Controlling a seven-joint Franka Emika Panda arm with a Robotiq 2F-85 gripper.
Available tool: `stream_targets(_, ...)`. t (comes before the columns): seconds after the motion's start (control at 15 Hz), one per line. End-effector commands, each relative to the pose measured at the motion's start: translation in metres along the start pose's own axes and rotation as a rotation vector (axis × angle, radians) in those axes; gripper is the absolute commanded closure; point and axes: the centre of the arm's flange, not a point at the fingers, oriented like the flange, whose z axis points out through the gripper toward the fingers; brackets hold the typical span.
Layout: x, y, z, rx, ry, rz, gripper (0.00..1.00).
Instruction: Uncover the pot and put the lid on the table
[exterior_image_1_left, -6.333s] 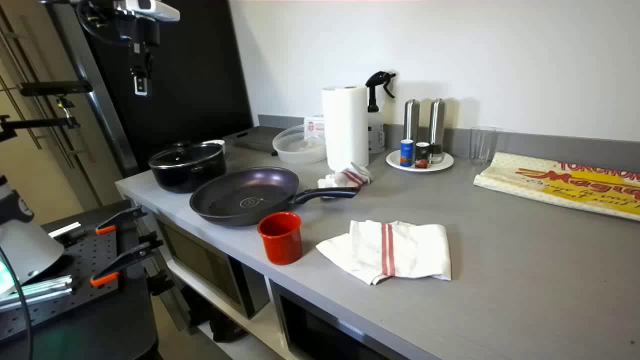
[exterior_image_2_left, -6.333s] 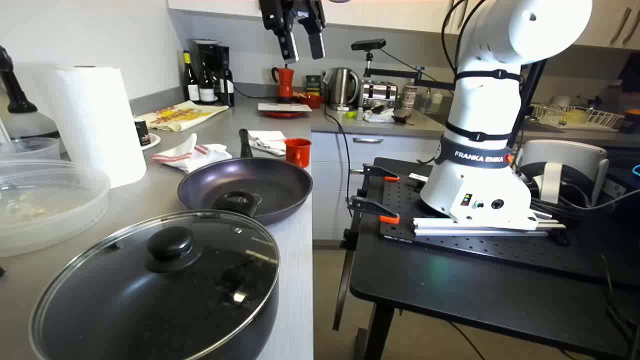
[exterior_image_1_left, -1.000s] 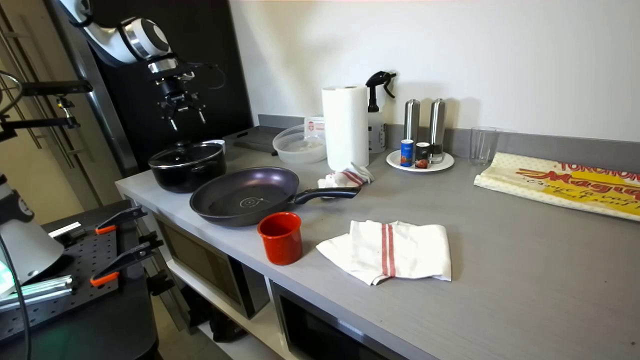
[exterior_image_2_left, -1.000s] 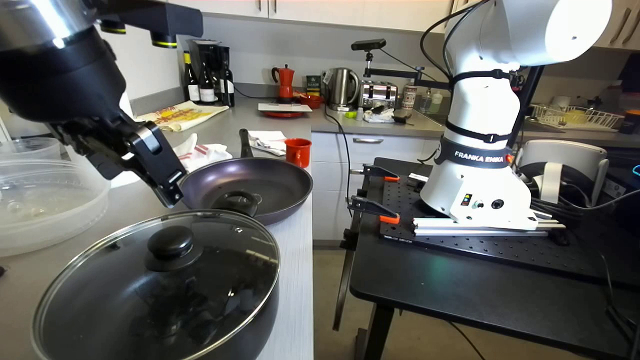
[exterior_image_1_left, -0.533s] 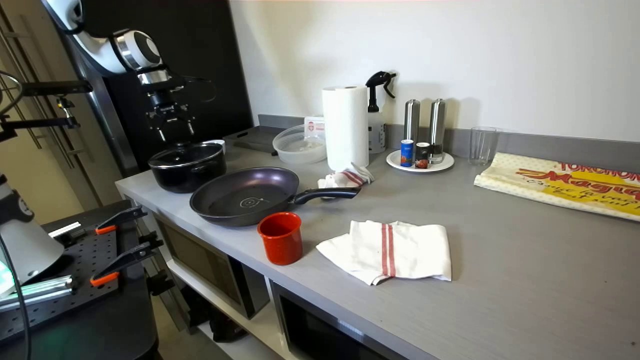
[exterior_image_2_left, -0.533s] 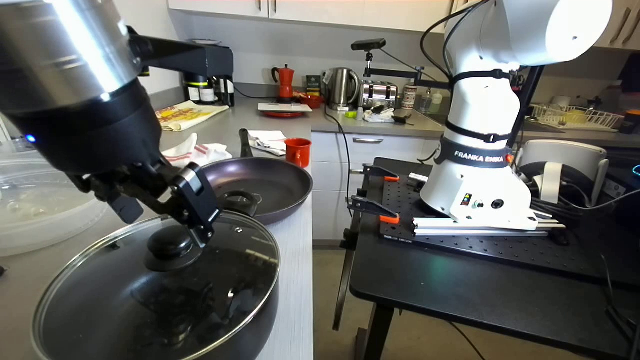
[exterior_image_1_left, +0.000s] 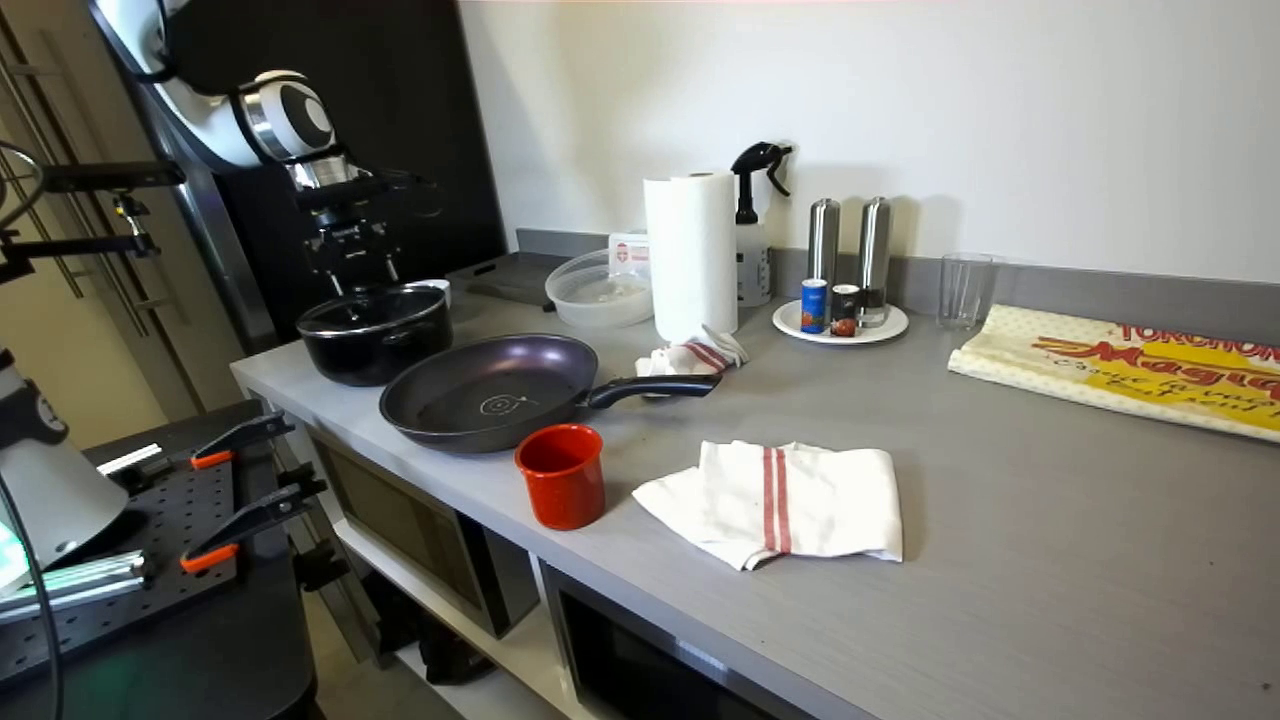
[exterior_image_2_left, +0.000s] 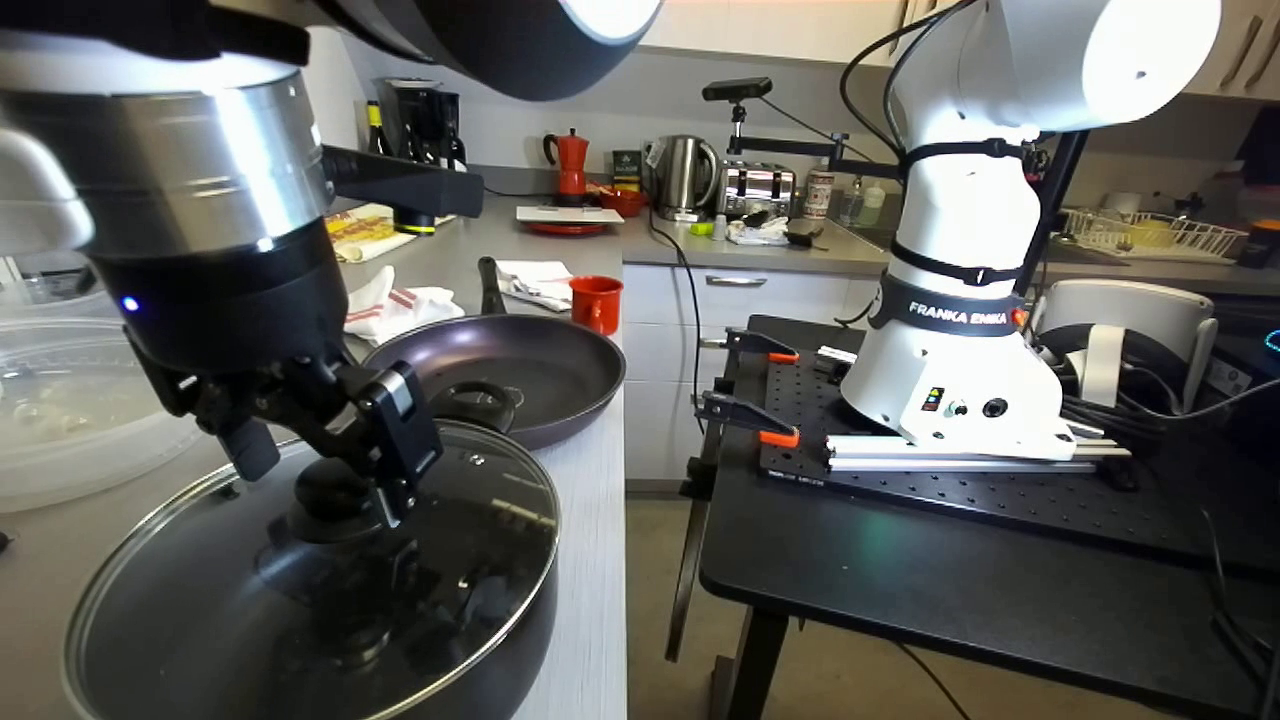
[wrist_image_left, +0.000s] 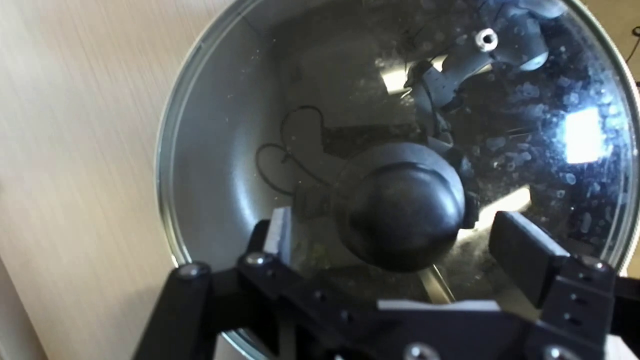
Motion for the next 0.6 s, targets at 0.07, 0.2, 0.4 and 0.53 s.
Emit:
stream_targets(0.07,-0.0143,0.0026,-0.0009,-0.016,0.055,-0.016,0.0)
stream_targets(0.2,-0.0151,0.0046,-0.0002,-0.018,0.063,-0.017,0.0)
stream_targets(0.4,-0.0145,0.0064,-0.0013,-0.021,0.07,-0.015,0.33)
stream_targets(0.53,-0.0137,0.0059,-0.0032,-0.022,0.073,-0.016,0.5)
